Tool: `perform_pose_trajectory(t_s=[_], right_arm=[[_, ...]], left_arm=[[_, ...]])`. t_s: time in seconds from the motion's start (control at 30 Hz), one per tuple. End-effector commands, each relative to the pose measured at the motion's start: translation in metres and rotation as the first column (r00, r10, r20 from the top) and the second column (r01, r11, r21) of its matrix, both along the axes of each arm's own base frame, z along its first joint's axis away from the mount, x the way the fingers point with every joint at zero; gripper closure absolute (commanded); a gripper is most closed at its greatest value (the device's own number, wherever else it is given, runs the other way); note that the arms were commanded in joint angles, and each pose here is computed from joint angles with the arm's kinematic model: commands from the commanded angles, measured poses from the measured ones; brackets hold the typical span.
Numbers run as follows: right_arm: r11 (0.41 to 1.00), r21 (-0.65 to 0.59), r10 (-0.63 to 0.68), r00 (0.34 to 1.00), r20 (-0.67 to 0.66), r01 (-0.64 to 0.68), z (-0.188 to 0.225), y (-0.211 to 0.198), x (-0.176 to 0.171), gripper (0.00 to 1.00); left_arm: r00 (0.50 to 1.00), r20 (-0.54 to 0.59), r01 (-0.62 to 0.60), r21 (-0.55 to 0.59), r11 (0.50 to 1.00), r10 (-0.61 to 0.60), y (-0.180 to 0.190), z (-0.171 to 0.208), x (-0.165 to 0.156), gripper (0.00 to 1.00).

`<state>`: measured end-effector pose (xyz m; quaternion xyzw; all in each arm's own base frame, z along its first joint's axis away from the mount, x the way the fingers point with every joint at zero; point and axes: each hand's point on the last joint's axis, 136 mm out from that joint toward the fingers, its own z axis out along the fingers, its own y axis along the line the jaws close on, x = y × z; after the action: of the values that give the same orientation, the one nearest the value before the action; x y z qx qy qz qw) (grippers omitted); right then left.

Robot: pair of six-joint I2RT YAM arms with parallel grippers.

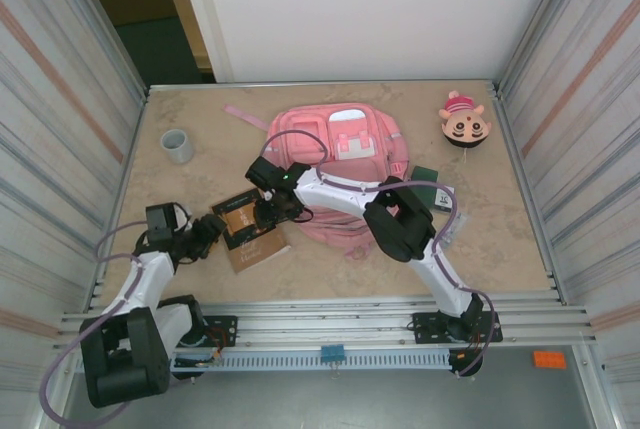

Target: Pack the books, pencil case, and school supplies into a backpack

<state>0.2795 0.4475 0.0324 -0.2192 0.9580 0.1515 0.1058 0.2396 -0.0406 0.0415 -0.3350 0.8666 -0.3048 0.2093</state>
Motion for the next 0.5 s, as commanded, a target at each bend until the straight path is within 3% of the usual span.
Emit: perform_pose_trajectory(t_s=[0.0, 0.17, 0.47], right_arm=[[0.995, -0.101, -0.012, 0.999, -0.046, 0.008, -0.023, -0.019, -0.002, 0.59], [0.994, -0.104, -0.042, 0.994, -0.105, 0.031, -0.034, -0.026, -0.006, 0.73], [0.999, 0.000, -0.040, 0.987, -0.158, 0.041, -0.027, -0.015, -0.014, 0.78]], left_arm=[[1.000, -0.012, 0.027, 0.004, 1.000, -0.027, -0.005, -0.010, -0.002, 0.49], [0.997, -0.046, 0.059, -0.009, 0.998, -0.060, -0.014, -0.021, -0.002, 0.49], [0.987, 0.036, 0.158, -0.099, 0.982, -0.155, -0.046, 0.005, 0.016, 0.51]])
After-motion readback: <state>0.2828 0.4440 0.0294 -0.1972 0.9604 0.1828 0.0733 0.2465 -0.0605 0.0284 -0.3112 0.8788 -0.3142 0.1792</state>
